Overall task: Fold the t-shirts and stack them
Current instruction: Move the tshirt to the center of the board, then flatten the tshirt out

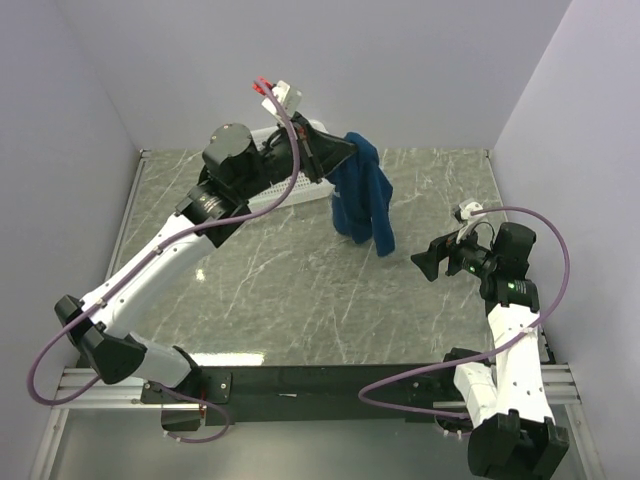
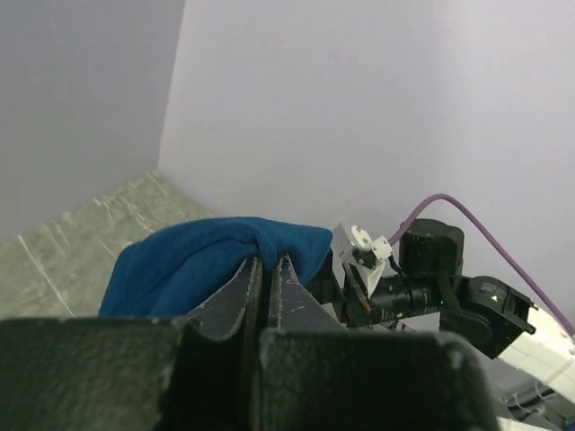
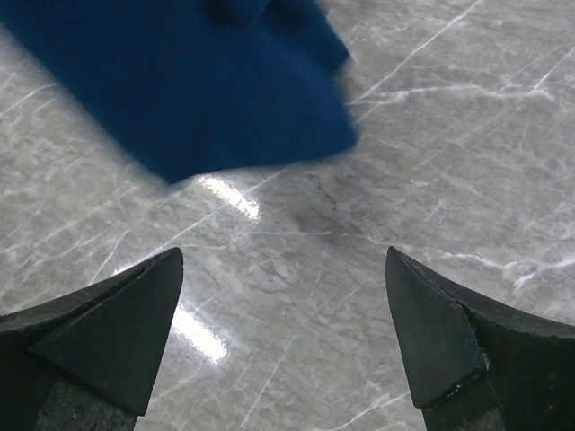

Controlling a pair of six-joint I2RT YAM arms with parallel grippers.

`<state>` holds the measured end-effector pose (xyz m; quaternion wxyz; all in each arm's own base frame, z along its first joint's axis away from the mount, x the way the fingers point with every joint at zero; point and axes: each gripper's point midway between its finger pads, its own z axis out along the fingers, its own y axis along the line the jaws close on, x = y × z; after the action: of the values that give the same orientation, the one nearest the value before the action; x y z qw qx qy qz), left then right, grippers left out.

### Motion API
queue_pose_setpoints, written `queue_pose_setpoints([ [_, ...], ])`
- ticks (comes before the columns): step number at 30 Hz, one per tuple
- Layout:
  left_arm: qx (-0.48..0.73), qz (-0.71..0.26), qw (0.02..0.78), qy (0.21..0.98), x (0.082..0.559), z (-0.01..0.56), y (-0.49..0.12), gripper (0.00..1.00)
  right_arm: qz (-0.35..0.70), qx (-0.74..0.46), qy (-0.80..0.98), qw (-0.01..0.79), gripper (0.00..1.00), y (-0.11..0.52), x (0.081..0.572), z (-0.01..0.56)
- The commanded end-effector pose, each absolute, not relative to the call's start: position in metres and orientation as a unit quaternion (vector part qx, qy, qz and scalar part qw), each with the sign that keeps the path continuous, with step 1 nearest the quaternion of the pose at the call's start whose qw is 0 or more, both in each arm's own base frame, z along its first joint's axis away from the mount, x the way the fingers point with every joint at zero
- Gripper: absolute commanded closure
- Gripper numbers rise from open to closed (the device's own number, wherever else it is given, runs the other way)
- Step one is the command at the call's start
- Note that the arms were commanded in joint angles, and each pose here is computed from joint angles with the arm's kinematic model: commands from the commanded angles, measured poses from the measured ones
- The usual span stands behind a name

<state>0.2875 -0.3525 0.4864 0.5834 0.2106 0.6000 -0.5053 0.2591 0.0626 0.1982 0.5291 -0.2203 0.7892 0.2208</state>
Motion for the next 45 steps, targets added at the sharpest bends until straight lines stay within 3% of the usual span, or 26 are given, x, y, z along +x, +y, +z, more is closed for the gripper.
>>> queue_pose_setpoints([
  [1,0.204,-0.497,0.640,0.550,0.279,0.528,-0.334,1.00,0.208,-0.225,0.783,0.542,0.01,0.058,0.264,0.203],
  [16,0.202,-0.440,0.621,0.617,0.329,0.467,-0.360,1.00,0.210,-0.217,0.791,0.532,0.01,0.055,0.267,0.196],
  [23,0.209,-0.396,0.600,0.663,0.346,0.411,-0.363,0.98,0.210,-0.214,0.793,0.530,0.01,0.053,0.268,0.194],
  [25,0.216,-0.386,0.594,0.672,0.349,0.399,-0.364,0.82,0.209,-0.215,0.793,0.531,0.01,0.053,0.267,0.195],
  [26,0.217,-0.374,0.580,0.690,0.350,0.383,-0.363,0.55,0.209,-0.215,0.792,0.532,0.01,0.053,0.267,0.195],
  [29,0.199,-0.326,0.590,0.711,0.359,0.371,-0.346,0.17,0.207,-0.214,0.791,0.534,0.01,0.052,0.266,0.195],
  [32,0.179,-0.259,0.626,0.714,0.367,0.366,-0.316,0.01,0.208,-0.214,0.791,0.534,0.01,0.052,0.266,0.195],
  [38,0.230,-0.131,0.615,0.743,0.395,0.317,-0.270,0.00,0.209,-0.215,0.792,0.533,0.01,0.052,0.266,0.195],
  [42,0.363,-0.019,0.564,0.741,0.416,0.257,-0.243,0.00,0.210,-0.215,0.791,0.533,0.01,0.052,0.266,0.194],
  [45,0.379,-0.002,0.552,0.743,0.438,0.231,-0.220,0.01,0.210,-0.214,0.792,0.531,0.01,0.052,0.266,0.193],
])
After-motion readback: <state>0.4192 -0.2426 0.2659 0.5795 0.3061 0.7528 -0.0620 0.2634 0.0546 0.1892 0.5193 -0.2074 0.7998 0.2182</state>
